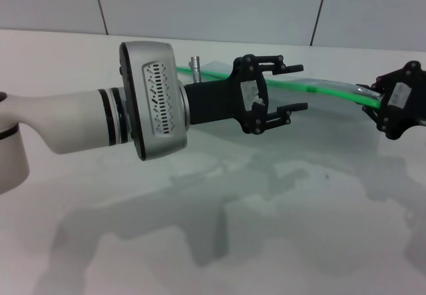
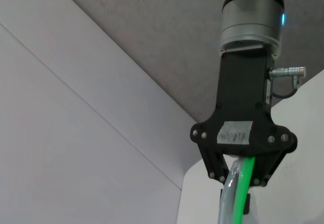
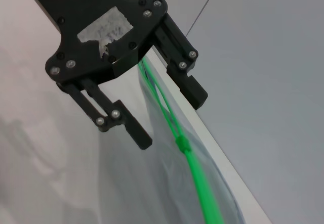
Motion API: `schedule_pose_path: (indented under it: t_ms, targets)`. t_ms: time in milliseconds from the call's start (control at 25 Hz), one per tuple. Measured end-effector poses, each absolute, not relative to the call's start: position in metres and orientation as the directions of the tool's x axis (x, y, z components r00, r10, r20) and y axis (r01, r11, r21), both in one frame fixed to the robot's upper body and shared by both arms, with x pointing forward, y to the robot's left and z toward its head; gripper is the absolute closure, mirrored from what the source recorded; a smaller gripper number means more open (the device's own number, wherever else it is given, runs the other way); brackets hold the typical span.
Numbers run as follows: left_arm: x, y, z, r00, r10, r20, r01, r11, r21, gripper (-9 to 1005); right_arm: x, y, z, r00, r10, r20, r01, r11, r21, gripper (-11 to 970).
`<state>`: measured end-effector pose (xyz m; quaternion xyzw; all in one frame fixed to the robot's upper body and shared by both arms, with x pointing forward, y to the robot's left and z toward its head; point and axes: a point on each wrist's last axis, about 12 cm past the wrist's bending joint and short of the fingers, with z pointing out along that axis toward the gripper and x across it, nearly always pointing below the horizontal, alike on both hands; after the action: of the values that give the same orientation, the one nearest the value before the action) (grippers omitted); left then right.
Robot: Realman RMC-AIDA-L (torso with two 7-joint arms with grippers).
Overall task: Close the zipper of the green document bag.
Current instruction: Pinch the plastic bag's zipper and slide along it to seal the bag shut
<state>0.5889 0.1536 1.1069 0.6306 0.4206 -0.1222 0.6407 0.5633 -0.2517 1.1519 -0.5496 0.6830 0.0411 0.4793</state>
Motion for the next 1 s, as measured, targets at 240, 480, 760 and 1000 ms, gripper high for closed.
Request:
schedule_pose_path:
  t_ms: [240,480,760,1000]
  targets:
    - [0.5890,0.1522,1.1078,0.622,0.372,-0.689,0.686,0.167,0.709,490,0.5633,-0.2515,1.1521,0.064,-0.711,-0.700,-0.790,0.392,-0.471,906]
    - [0.5897,0.1495,1.1094,0.631,0.367,-0.683,0.683,0.154,0.714,611,0.5634,-0.2504,1.1540,0.067,-0.710,-0.701,-0.788,0.393,-0.473,906]
    - [0.5908,0.1482,1.1110,0.634,0.365,-0.682,0.680,0.155,0.716,641,0.5626,-0.2470,1.1538,0.071,-0.711,-0.700,-0.794,0.385,-0.472,906]
    - [0.5912,0.1491,1.1109,0.633,0.367,-0.682,0.680,0.157,0.716,710,0.5625,-0.2472,1.1528,0.070,-0.718,-0.693,-0.795,0.380,-0.474,906]
